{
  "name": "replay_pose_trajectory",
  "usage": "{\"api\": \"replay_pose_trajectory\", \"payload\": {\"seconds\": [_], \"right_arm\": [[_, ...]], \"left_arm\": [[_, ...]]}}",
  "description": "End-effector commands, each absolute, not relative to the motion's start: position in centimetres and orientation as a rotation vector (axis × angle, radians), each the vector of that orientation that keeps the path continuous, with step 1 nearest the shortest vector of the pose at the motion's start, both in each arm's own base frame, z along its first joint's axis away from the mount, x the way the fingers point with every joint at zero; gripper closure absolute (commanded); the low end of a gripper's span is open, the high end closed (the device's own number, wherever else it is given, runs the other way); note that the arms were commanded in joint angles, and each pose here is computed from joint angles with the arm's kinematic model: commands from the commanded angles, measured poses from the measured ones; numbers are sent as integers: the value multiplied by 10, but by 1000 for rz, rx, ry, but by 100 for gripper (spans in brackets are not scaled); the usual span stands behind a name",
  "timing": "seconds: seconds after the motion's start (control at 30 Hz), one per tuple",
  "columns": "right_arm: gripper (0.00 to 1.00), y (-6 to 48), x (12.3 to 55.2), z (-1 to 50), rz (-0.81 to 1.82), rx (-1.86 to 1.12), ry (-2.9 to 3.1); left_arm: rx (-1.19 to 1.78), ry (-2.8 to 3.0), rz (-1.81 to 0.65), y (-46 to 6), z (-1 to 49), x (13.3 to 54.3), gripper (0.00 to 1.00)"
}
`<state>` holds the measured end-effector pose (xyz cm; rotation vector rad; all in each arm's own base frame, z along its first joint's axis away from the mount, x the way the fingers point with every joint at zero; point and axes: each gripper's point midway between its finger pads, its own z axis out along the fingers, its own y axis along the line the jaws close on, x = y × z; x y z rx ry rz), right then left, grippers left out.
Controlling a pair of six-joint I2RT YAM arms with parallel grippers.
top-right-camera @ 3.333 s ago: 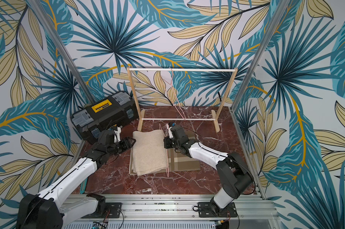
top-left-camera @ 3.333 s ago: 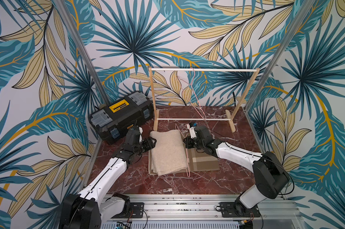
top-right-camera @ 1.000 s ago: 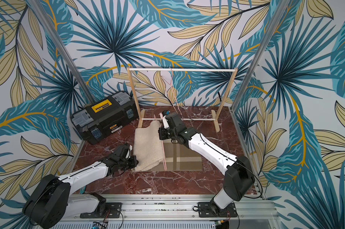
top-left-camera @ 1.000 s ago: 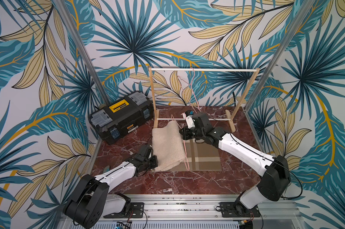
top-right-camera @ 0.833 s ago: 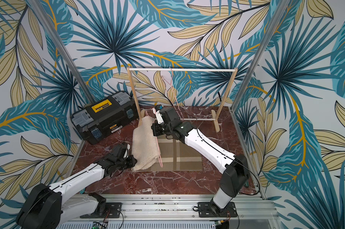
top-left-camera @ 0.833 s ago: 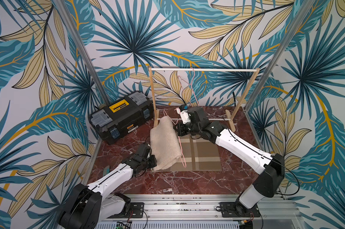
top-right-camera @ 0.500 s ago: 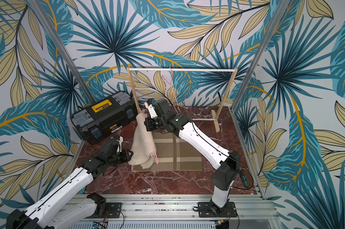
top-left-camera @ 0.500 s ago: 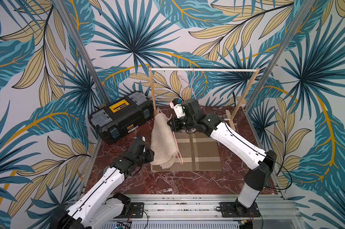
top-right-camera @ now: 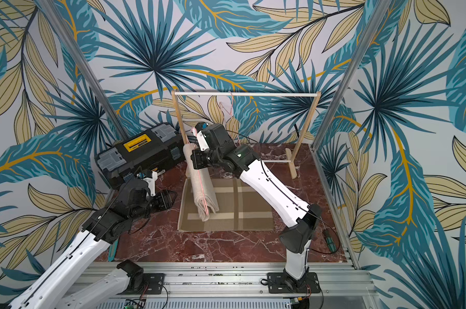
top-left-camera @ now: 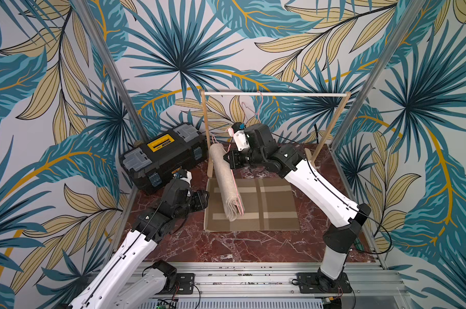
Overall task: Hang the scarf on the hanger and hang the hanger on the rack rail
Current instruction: Place the hanger at the clothesline.
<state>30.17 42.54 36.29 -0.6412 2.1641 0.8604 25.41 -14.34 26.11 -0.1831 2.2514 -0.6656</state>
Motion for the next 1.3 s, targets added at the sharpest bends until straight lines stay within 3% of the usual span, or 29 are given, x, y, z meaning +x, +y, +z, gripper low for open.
{"api": "replay_pose_trajectory", "payload": {"seconds": [0.0,0.17,0.27,0.5,0.57,0.7,0.93,0.97,1.07,1.23,1.27], "right_arm": [[100,427,311,373,836,-587,2132],[100,426,323,375,792,-540,2120],[100,430,326,379,800,-529,2110],[100,428,326,387,807,-510,2092],[100,429,324,388,808,-515,2090],[100,430,323,386,802,-521,2091],[100,430,324,382,785,-523,2096],[100,429,324,382,778,-521,2098],[100,427,325,380,762,-513,2099],[100,427,327,375,748,-512,2104],[100,427,327,373,746,-513,2108]], "left_arm": [[-163,2140,-763,-167,307,260,39],[-107,2086,-849,-201,336,260,34],[-97,2104,-844,-211,328,261,27],[-93,2100,-842,-225,320,274,25],[-107,2081,-802,-223,323,281,16],[-98,2067,-784,-228,325,290,16],[-86,2096,-771,-240,314,301,34],[-81,2098,-768,-241,314,301,40],[-70,2107,-740,-240,314,300,71],[-59,2111,-698,-234,318,299,100],[-54,2111,-691,-234,320,299,100]]}}
